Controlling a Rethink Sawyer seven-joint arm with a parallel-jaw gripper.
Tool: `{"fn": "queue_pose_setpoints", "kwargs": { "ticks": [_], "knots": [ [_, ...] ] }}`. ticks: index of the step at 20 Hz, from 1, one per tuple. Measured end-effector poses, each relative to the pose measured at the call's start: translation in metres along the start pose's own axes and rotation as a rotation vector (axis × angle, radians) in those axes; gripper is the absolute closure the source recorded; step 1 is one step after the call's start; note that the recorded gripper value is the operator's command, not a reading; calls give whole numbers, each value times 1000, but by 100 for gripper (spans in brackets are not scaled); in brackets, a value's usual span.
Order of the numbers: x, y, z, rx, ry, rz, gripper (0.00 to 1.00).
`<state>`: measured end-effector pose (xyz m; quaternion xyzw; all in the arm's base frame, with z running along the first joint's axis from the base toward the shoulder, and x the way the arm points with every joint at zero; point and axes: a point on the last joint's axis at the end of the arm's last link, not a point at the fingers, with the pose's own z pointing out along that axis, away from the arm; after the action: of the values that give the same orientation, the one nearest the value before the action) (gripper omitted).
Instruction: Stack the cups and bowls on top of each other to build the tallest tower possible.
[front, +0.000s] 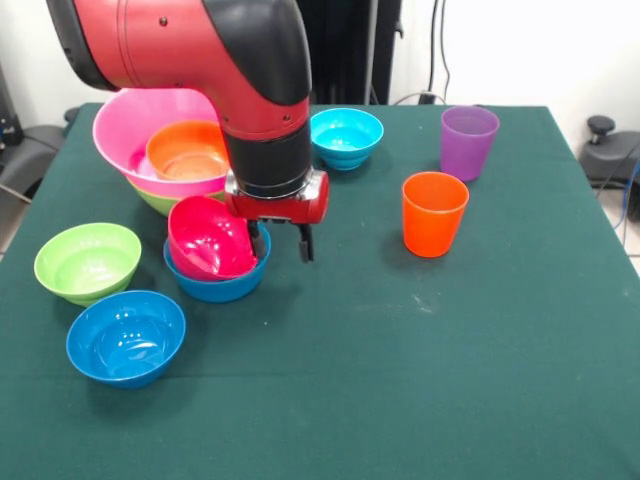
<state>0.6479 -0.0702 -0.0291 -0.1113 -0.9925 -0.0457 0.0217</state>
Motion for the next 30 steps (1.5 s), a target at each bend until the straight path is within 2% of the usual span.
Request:
{"fn": "queue_pose_setpoints", "kwargs": {
  "ticks": [8, 9, 13, 18, 24, 27, 30],
  "knots": [
    [8, -11, 16, -9, 25, 17, 0],
    [9, -13, 18, -10, 28, 21, 100],
    [8, -15, 17, -7, 23, 19, 100],
    [-7, -20, 4, 11, -40, 6, 100],
    [-14, -22, -5, 28, -73, -12, 100],
    [-17, -16, -12, 35, -86, -25, 100],
    [-22, -2, -23, 43, -106, -52, 100]
  ]
}}
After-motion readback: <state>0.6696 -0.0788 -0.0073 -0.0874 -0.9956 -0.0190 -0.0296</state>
